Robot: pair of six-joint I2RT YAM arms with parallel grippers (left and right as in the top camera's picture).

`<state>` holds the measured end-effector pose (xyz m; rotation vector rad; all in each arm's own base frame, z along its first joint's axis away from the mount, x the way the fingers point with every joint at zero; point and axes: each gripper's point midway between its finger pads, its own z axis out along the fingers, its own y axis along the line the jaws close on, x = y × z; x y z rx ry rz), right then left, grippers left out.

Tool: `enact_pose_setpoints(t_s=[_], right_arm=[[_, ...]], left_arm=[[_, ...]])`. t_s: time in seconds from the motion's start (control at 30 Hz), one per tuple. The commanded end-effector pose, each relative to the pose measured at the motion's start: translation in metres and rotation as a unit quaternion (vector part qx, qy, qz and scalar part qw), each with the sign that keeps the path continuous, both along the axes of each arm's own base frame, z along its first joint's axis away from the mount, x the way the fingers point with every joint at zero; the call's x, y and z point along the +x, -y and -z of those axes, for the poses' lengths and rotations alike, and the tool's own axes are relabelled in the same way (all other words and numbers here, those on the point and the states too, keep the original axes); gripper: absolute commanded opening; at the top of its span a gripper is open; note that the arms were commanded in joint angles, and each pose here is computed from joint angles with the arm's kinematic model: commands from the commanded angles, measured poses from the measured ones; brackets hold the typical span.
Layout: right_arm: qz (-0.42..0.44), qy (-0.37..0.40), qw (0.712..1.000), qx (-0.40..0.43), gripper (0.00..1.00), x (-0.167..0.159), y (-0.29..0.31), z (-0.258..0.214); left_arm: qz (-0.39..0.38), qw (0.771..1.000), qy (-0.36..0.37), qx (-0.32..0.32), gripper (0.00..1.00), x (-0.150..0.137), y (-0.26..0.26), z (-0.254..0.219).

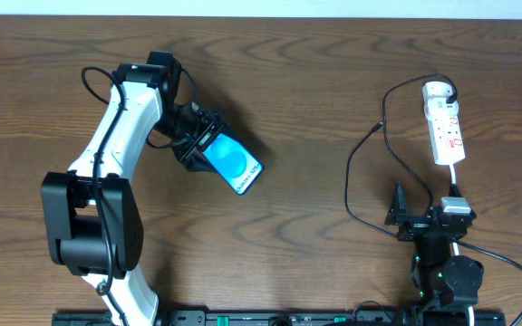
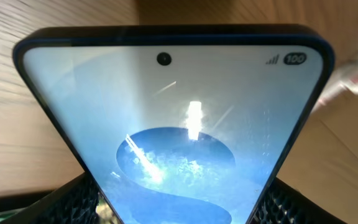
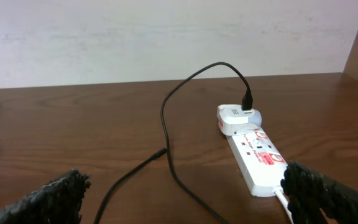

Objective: Plug charger to phone and switch on socket
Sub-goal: 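Lift the phone with the left gripper and tilt it upright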

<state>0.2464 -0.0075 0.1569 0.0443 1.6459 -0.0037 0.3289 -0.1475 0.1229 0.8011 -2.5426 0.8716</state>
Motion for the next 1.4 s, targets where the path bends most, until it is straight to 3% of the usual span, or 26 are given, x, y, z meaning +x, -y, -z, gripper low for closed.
enact_pose_setpoints(t_s=[0.0, 0.57, 1.37], right_arm=[[-0.004, -0.001, 1.0, -0.007, 0.99, 0.0, -0.002, 0.001], [-0.004, -0.001, 1.0, -0.007, 0.99, 0.0, -0.002, 0.001], [-0.004, -0.001, 1.0, -0.007, 0.99, 0.0, -0.002, 0.001]], left_arm=[[0.001, 0.994, 0.019, -0.109, 0.73, 0.0, 0.024, -0.041], [0.004, 0.967, 0.023, -0.254, 0.74, -0.001, 0.048, -0.085], [0.006, 0.966, 0.025, -0.257, 0.74, -0.001, 0.048, -0.086]])
